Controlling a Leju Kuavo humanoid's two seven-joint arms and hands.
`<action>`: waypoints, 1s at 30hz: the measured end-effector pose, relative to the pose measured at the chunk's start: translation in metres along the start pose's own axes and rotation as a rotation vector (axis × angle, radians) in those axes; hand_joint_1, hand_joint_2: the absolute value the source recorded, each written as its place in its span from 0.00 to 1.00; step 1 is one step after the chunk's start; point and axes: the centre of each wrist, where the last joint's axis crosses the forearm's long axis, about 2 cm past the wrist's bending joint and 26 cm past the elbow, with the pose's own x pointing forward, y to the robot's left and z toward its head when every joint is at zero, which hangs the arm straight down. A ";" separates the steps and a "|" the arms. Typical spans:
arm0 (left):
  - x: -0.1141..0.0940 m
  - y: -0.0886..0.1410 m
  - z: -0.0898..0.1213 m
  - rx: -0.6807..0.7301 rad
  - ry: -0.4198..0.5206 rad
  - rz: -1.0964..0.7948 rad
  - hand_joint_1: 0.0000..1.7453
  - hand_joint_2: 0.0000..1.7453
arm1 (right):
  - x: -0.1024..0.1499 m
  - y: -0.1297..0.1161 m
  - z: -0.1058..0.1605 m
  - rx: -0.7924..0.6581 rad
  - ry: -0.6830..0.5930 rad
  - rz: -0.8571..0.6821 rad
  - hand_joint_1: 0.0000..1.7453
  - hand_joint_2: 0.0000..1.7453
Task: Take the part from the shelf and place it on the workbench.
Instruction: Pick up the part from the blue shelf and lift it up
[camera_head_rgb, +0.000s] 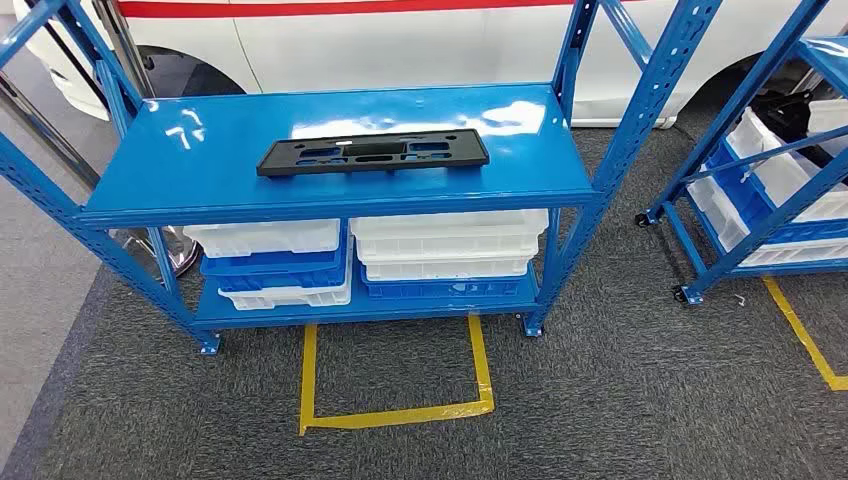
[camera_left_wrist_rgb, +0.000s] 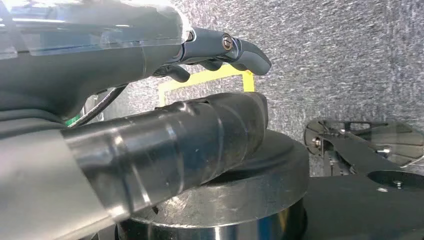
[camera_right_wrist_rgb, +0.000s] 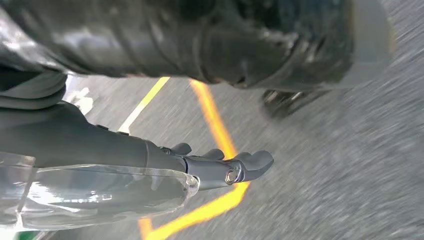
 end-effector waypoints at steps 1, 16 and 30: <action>0.000 0.000 0.000 0.000 -0.002 0.003 0.00 0.00 | 0.001 -0.001 -0.001 0.014 -0.025 -0.032 0.00 0.00; -0.002 0.000 0.000 -0.003 -0.031 0.024 0.00 0.00 | 0.075 -0.018 -0.016 0.428 -0.665 -0.428 0.00 0.00; -0.003 0.000 0.000 -0.020 -0.030 0.003 0.00 0.00 | 0.099 0.015 0.002 0.784 -0.830 -0.313 0.00 1.00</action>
